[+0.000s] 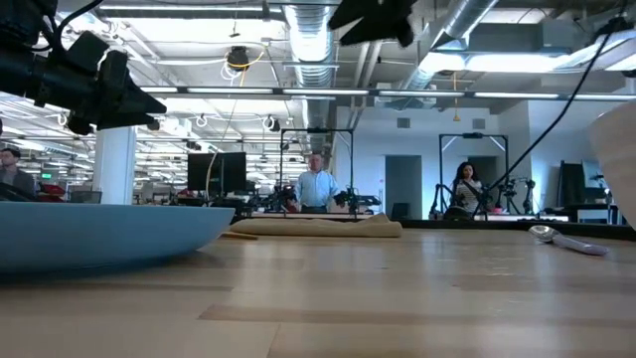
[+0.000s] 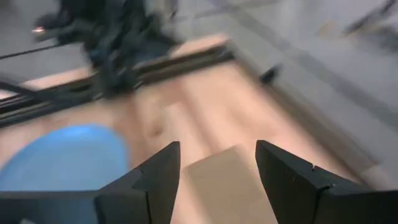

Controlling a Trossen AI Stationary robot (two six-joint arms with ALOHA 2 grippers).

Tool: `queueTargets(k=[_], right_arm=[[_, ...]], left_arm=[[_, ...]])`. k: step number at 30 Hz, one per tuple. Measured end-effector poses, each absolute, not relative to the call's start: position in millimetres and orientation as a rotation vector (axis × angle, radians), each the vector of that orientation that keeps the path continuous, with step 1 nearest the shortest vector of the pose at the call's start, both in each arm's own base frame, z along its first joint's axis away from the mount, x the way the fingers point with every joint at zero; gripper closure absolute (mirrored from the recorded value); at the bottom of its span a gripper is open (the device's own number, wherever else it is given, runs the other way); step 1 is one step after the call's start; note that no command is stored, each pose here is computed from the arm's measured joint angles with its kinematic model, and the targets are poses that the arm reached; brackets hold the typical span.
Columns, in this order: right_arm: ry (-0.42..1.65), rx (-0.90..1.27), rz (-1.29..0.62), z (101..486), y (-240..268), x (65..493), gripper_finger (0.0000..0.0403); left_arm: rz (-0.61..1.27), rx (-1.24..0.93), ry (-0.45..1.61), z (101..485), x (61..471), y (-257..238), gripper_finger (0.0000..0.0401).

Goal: Set table place
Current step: Move the blue plate to the center of the table

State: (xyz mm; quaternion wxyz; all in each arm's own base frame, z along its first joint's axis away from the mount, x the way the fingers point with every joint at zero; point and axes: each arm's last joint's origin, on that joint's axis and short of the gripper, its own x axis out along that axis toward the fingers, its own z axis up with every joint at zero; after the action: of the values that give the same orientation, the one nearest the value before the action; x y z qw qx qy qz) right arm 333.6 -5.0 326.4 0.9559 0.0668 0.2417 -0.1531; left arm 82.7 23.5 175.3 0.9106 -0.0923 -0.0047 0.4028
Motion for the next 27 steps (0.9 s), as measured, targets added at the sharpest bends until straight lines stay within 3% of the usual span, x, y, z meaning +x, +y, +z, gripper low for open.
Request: queueTargets(k=[10, 19, 27], right_arm=[[0.608, 0.32, -0.106, 264, 12, 381, 0.0168], [0.728, 0.709, -0.013, 226, 20, 413, 0.0168], [0.819, 0.787, 0.023, 199, 30, 435, 0.0168]], left_arm=[[0.831, -0.189, -0.007, 175, 83, 23, 0.0177], [0.814, -0.188, 0.002, 175, 83, 23, 0.0177], [0.812, -0.183, 0.015, 174, 83, 23, 0.0177]])
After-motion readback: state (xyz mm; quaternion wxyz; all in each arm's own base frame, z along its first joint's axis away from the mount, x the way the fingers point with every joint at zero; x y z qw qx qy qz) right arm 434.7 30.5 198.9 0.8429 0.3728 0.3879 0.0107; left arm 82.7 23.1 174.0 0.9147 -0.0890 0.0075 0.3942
